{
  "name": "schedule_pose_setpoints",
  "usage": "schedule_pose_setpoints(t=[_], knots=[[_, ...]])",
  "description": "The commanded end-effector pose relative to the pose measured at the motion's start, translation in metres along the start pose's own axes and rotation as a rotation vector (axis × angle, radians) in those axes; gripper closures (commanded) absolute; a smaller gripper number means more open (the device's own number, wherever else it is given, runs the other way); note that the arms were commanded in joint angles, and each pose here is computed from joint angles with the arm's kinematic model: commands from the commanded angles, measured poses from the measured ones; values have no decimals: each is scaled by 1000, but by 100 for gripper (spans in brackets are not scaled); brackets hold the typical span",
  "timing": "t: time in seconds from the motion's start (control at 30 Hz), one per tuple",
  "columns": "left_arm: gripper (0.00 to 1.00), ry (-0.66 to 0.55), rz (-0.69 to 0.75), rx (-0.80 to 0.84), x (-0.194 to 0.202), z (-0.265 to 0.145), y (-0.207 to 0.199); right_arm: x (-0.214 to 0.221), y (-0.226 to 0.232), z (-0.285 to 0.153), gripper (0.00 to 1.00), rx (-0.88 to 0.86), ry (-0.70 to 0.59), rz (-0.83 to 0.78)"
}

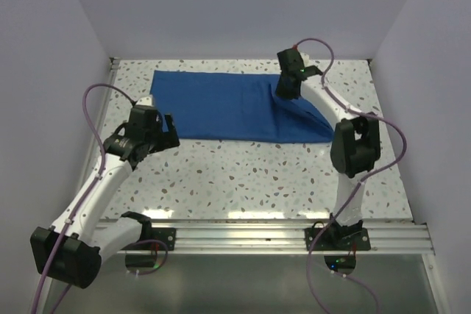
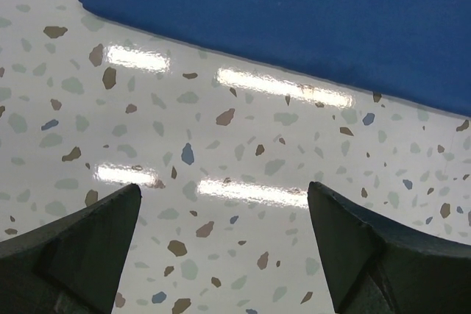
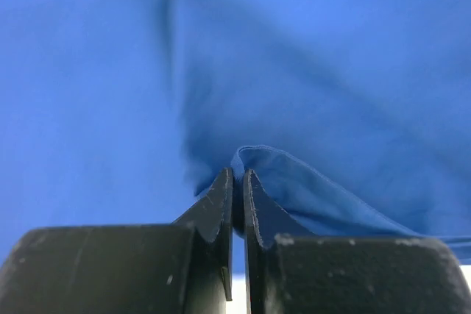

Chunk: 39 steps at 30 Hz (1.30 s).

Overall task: Open and lay out the surgical kit
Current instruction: Open the surgical kit at the center of the board.

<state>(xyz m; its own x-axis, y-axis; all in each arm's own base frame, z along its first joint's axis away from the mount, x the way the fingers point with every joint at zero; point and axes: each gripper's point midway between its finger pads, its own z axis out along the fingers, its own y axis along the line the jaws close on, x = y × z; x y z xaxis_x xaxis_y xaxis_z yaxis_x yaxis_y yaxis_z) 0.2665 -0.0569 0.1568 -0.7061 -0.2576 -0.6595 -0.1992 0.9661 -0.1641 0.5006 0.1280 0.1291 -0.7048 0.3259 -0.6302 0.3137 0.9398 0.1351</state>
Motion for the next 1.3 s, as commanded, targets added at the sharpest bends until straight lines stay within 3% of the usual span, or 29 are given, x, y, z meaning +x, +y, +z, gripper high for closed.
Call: schedule_pose_setpoints(t=[0.0, 0.03, 0.1, 0.13, 0.2, 0.23, 0.33, 0.43, 0.47, 0.5, 0.57, 0.6, 0.67, 0.9, 0.97, 1.1, 1.27], knots=[[0, -100, -70, 13, -37, -10, -12, 42, 46, -108, 100, -264, 39, -82], [0, -110, -77, 10, -44, -8, -14, 47, 44, -162, 100, -339, 7, -81], [0, -162, -99, -4, -67, -15, -17, 99, 11, -183, 100, -323, 96, -83], [0, -161, -103, -18, -73, -12, -19, 97, -6, -233, 100, -409, 37, -21], [0, -206, -130, -38, -94, -18, -21, 142, -61, -251, 100, -338, 109, 6], [0, -209, -138, -44, -98, -16, -22, 157, -93, -280, 100, -348, 100, 45], [0, -231, -191, -34, -110, -16, -28, 182, -147, -304, 100, -287, 89, 81], [0, -216, -252, -32, -107, -9, -34, 211, -220, -322, 100, -113, 80, 99], [0, -203, -273, -28, -102, -5, -37, 215, -229, -326, 90, -104, 69, 111], [0, -197, -279, -28, -99, -3, -40, 219, -232, -327, 69, -117, 72, 75], [0, -178, -281, -25, -90, 1, -50, 223, -230, -329, 59, -145, 87, 57], [0, -175, -278, -44, -86, 3, -50, 220, -229, -332, 46, -160, 74, 49], [0, -158, -275, -52, -78, 5, -60, 212, -229, -338, 2, -172, 47, 48], [0, -124, -272, -45, -64, 10, -70, 203, -219, -330, 2, -154, 42, 26], [0, -129, -223, -36, -67, 13, -72, 194, -194, -322, 2, -222, 44, 5], [0, -173, -152, -14, -89, 21, -81, 193, -150, -287, 2, -224, 162, -90], [1, -126, -149, -54, -126, 71, -45, 149, -110, -234, 1, -143, 141, -153]])
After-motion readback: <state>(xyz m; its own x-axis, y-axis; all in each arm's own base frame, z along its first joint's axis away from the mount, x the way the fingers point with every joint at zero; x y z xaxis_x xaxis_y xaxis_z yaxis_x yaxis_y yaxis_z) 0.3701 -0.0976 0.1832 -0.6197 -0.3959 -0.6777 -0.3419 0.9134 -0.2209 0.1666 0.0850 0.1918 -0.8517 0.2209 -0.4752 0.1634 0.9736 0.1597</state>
